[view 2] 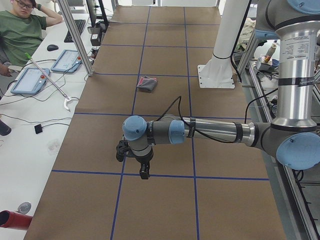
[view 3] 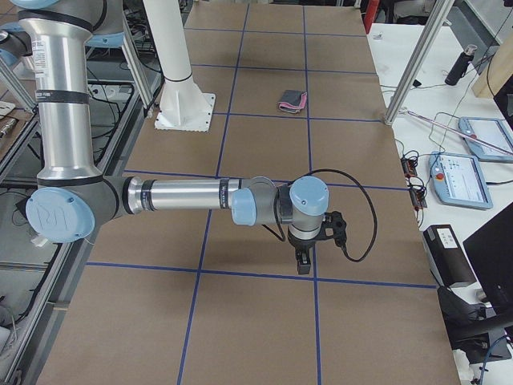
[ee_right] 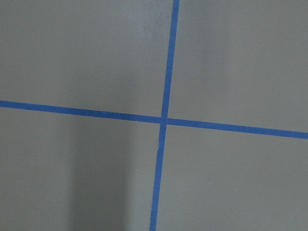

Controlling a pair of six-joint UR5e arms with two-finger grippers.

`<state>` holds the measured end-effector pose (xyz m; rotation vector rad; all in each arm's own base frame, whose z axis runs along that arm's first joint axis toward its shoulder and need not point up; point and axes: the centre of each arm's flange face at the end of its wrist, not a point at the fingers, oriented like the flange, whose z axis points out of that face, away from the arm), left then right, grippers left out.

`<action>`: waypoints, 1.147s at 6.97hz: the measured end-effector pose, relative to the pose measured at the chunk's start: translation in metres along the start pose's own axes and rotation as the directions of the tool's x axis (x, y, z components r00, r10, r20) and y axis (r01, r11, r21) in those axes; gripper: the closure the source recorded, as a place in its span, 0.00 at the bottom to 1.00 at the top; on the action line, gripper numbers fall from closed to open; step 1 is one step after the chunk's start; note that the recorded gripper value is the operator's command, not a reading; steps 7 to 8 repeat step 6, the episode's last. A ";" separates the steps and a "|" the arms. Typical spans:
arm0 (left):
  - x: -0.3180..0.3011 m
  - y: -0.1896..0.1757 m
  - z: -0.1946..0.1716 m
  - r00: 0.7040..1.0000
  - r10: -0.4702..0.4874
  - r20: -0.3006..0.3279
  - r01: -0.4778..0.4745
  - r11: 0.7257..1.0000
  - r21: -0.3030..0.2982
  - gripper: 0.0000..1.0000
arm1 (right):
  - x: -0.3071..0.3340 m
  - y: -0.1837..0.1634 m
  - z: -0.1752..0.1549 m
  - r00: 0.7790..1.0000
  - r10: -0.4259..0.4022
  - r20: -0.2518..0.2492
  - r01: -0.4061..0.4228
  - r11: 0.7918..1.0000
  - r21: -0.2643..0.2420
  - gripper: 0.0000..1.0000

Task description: Fold towel twice with both arms

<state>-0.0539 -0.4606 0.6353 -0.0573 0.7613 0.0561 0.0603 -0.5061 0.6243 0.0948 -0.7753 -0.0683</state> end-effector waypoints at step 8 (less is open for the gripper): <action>0.002 -0.003 -0.002 1.000 0.003 0.002 -0.003 1.000 0.003 0.00 | 0.000 0.002 0.001 1.000 0.002 0.004 -0.002 1.000 -0.001 0.00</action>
